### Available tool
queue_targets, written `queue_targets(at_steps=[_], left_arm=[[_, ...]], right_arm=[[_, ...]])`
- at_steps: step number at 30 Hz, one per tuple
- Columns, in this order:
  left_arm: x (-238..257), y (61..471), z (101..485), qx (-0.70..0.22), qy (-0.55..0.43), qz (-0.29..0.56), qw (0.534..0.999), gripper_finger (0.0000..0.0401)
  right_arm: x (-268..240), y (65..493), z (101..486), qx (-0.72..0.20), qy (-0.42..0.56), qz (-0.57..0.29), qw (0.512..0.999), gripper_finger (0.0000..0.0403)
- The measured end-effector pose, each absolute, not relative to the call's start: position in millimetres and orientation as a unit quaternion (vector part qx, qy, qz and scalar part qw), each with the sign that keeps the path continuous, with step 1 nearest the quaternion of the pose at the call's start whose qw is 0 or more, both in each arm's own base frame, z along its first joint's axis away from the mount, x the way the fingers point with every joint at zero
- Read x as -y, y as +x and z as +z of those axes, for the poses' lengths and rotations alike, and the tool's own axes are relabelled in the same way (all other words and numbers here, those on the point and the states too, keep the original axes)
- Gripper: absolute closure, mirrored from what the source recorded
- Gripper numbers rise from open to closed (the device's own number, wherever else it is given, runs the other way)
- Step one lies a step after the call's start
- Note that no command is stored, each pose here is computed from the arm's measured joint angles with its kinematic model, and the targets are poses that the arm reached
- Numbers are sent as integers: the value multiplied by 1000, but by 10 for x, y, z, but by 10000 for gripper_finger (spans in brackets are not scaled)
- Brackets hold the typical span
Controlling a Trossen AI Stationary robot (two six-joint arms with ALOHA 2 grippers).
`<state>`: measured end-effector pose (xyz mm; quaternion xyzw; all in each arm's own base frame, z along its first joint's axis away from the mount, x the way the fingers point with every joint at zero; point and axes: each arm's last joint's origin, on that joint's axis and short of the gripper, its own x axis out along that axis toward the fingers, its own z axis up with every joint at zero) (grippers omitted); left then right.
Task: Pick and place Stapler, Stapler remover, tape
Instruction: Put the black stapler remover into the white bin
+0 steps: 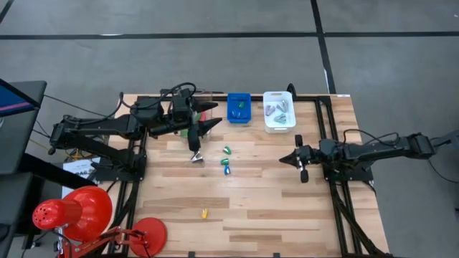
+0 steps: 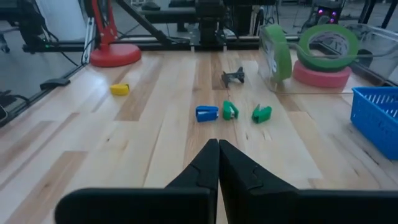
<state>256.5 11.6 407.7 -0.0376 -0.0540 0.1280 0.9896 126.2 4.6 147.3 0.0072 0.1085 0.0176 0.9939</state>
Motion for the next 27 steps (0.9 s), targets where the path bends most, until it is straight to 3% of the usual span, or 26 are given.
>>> queue_targets(at_steps=[12,27], left_arm=[[-116,2565,4079,55,-38,128,990,156],[-116,2565,4082,57,-38,128,989,156]], right_arm=[[-61,1130,1414,-147,40,20,988,403],[-63,1070,1525,-86,41,26,995,403]])
